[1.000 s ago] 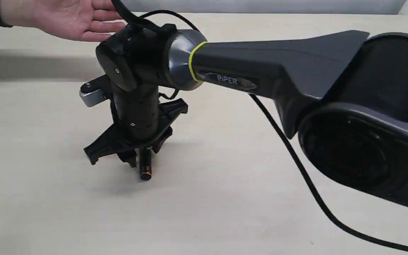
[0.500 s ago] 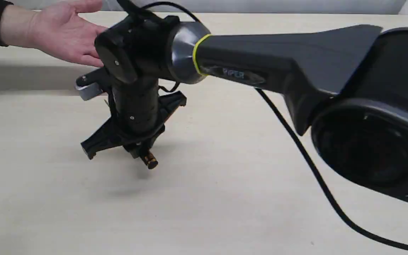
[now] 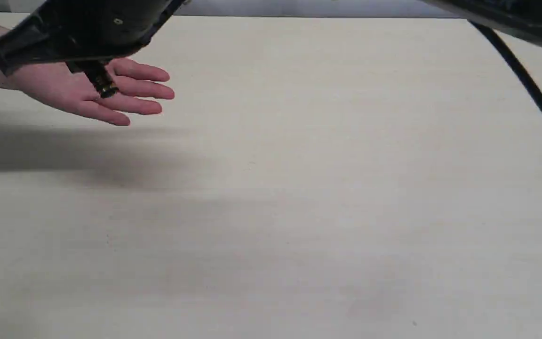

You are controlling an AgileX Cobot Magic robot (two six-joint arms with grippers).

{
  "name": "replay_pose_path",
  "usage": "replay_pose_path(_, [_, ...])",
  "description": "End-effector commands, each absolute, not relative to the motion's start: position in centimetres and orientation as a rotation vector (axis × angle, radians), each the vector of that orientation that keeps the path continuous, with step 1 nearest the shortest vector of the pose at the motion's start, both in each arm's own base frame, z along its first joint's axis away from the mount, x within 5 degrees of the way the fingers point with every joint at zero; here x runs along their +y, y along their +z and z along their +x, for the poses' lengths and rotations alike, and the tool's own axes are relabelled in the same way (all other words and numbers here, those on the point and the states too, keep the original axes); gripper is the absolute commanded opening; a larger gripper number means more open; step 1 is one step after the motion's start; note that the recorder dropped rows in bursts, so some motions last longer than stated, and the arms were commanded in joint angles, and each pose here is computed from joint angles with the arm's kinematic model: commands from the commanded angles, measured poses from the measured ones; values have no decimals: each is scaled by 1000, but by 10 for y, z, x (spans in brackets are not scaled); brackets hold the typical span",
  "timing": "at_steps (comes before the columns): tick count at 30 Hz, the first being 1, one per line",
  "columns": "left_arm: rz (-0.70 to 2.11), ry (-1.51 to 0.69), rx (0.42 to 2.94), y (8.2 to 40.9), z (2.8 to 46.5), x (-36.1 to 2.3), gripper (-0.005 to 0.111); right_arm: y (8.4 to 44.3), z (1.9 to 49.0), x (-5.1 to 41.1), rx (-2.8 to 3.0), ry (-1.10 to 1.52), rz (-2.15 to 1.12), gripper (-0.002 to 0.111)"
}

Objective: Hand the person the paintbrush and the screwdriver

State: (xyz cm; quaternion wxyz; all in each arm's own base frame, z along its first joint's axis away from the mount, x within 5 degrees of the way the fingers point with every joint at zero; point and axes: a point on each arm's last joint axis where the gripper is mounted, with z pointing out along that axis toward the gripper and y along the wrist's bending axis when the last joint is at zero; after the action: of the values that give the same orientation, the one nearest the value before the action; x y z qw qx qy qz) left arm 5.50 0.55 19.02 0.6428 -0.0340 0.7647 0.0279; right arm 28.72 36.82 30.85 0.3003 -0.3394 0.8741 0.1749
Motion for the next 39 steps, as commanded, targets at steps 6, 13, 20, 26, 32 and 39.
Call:
replay_pose_path(6, [-76,54,1732,191,55,5,0,270,320,378,2328,415,-908,7])
replay_pose_path(13, [-76,54,1732,191,55,5,0,273,319,377,2312,395,-950,44])
replay_pose_path(20, [-74,56,1730,191,55,5,0,341,309,342,2186,225,-906,5])
replay_pose_path(26, [-74,56,1730,191,55,5,0,420,285,301,1970,230,-756,5])
replay_pose_path(32, [-74,56,1730,191,55,5,0,433,240,249,1773,302,-708,5])
replay_pose_path(39, [-74,56,1730,191,55,5,0,386,188,170,1718,262,-528,5])
